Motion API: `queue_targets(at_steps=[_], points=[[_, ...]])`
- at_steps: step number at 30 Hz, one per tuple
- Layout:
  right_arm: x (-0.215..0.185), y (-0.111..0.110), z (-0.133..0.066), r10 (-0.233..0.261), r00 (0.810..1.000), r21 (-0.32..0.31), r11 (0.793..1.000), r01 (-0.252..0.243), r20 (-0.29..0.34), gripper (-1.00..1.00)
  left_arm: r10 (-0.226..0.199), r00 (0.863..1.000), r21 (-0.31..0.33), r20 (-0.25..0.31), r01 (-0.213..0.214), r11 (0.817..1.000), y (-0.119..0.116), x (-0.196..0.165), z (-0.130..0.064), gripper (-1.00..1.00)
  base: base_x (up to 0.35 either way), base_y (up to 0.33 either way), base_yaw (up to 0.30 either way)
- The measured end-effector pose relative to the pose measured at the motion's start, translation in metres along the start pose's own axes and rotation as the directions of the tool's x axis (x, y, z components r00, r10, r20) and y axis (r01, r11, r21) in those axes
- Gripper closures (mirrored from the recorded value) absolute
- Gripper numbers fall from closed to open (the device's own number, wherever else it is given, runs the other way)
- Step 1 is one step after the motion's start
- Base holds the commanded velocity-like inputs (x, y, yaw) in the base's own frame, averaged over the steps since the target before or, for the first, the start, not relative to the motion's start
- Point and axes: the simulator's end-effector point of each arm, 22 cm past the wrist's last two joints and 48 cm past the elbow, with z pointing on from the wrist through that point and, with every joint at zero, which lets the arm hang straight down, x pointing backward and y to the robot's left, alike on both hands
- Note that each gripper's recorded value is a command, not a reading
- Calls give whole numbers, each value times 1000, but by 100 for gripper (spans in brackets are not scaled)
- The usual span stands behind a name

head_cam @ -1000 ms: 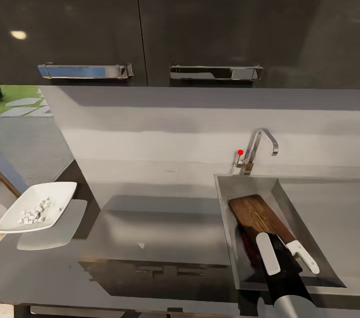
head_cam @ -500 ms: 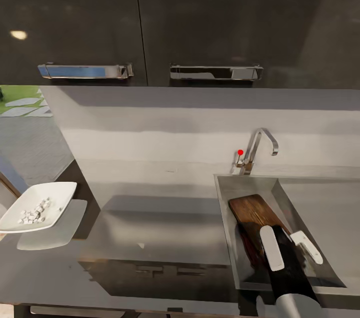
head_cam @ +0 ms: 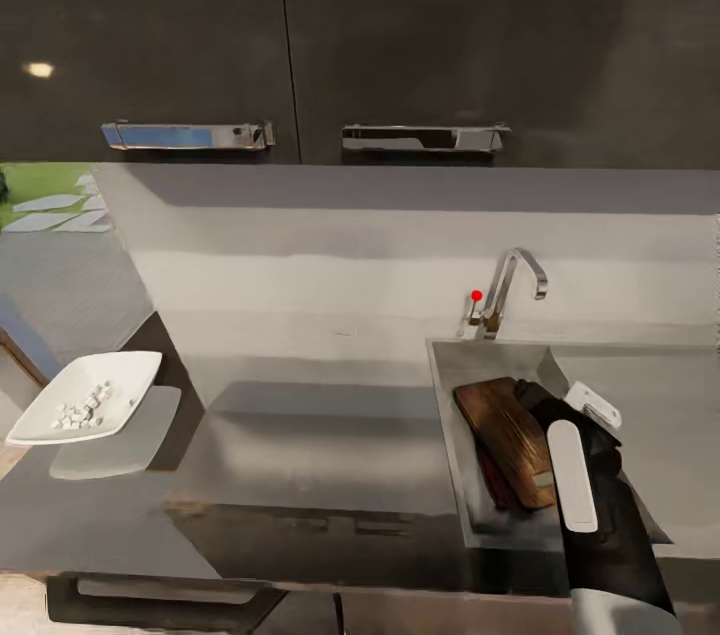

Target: In the kitchen, take the Vidalia onion out of the sink, dice it on the chopping board with the paring knife, put the diced onion into the bowl on the countertop, then place both the paring knife and the chopping board into the sink.

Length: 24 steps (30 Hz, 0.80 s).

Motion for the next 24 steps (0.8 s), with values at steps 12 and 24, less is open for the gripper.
queue_targets(at_steps=[12, 24], points=[[-10, 46, -11, -133, 988, -173, 974, 145, 77, -100, 0, 1000, 0, 0, 0, 1000, 0, 0, 0, -100, -336, 0, 0], [-8, 47, -11, -135, 988, -177, 973, 147, 75, -100, 0, 1000, 0, 0, 0, 1000, 0, 0, 0, -100, -337, 0, 0]])
